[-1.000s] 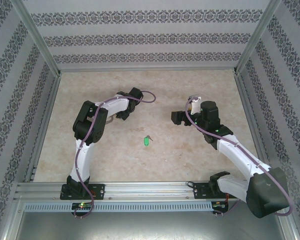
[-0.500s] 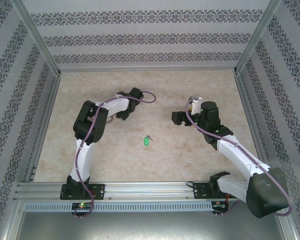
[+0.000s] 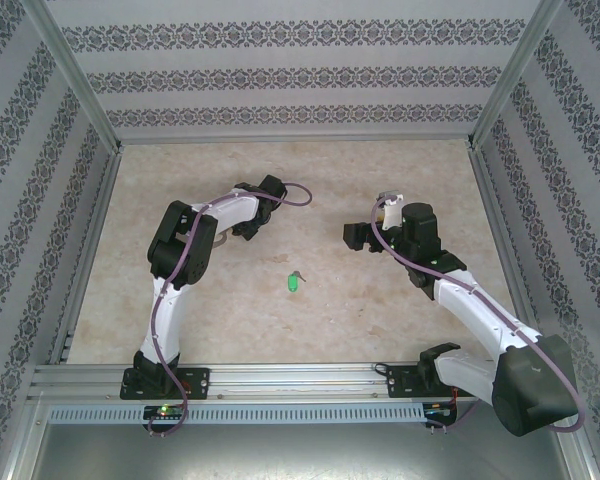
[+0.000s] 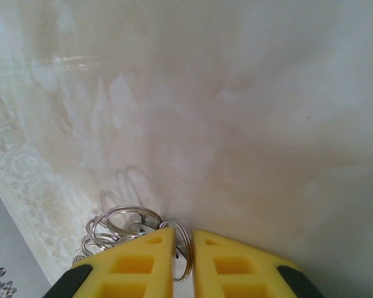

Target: Put the keys on the keyring

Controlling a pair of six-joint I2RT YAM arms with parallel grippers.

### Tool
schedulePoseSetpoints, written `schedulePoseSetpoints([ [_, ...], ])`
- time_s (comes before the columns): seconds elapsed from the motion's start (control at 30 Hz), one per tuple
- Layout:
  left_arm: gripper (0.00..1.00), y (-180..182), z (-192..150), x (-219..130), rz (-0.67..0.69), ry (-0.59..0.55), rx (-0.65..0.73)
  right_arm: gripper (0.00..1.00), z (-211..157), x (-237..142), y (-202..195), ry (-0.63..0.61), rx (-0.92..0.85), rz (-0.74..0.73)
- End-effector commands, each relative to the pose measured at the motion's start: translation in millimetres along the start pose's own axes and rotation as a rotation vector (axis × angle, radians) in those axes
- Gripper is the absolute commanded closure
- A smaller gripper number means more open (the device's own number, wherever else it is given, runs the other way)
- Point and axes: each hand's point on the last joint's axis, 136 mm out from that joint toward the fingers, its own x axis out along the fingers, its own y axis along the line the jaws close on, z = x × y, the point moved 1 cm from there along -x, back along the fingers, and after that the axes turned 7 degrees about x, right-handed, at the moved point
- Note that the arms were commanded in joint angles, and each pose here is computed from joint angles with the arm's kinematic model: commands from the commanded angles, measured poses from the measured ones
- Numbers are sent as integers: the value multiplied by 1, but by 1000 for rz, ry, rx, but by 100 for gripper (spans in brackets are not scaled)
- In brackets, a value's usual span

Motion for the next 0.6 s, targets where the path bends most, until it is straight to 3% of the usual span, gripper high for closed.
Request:
schedulePoseSetpoints([
  [0.0,86,10,-12,24,32,71,5,2,7,-3,-4,-40,3,-10],
  [0.27,91,13,-11,11,29,60,4,2,6,-2,-5,-38,4,-11],
  [0.57,96,11,-13,-42,5,-44,-41,2,6,-4,-4,-43,7,-7],
])
